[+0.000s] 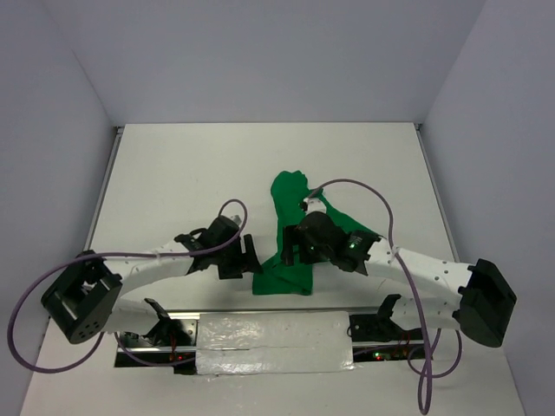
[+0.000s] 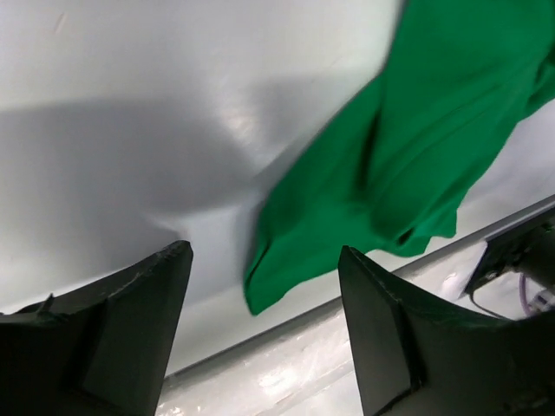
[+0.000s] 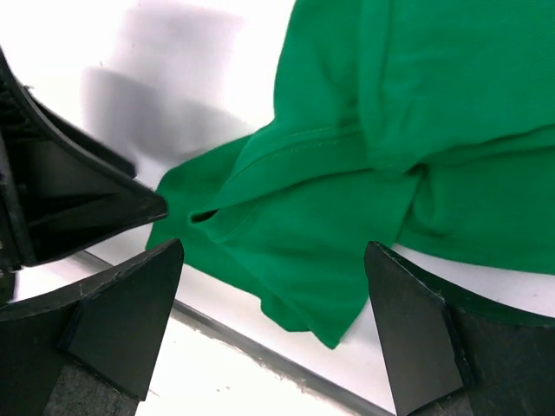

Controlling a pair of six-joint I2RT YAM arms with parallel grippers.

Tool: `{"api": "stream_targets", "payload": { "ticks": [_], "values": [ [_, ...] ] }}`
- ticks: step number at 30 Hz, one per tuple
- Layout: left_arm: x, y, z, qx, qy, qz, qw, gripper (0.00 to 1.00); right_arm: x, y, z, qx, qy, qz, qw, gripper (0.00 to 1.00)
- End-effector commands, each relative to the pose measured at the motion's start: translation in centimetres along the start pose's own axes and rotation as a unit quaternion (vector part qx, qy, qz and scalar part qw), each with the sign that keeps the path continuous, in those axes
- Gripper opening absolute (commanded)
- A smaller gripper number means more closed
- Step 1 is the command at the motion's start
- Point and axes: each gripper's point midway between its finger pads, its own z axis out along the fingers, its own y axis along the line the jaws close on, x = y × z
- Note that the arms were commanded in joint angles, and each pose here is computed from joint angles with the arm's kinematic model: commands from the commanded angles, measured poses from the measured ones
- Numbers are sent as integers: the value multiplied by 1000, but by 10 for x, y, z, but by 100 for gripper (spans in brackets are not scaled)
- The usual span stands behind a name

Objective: Fold and stack the t-shirts
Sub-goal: Flatten out the tshirt

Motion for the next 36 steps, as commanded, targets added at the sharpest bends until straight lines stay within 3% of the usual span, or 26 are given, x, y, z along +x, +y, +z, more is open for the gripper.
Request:
{"api": "stream_targets", "payload": {
  "ticks": [1,8,12,14,15,17,20,23,28,30,36],
  "values": [
    [15,7,-6,15,-1,-67,998,80,-7,8,0,23,-42,-10,999,92],
    [-10,17,-33,18,-78,-117,990,83,21,54,27,38,-10,-92,995,93],
    [-36,33,-55,-7,-121,-134,984,85,30,39,49,108,-8,-105,989,88],
    [-48,40,-67,-17,-140,-131,981,86,26,27,55,150,-23,-94,984,72],
    [-51,42,-70,-21,-146,-130,981,86,18,15,53,183,-40,-98,978,33],
    [-59,48,-77,-31,-155,-129,979,87,1,17,48,192,-59,-91,975,0],
    [-72,48,-87,-34,-171,-123,977,88,-19,17,26,199,-88,-89,972,0],
    [-84,43,-95,-33,-185,-113,976,89,-51,16,-23,165,-140,-50,975,0],
    [-101,21,-87,0,-176,-95,980,88,-137,-9,-111,78,-231,27,969,0],
    [-108,6,-75,36,-166,-86,982,88,-168,-19,-134,86,-263,31,960,0],
    [-127,-25,-48,113,-149,-64,980,89,-208,-22,-150,92,-286,27,953,0]
  ]
}}
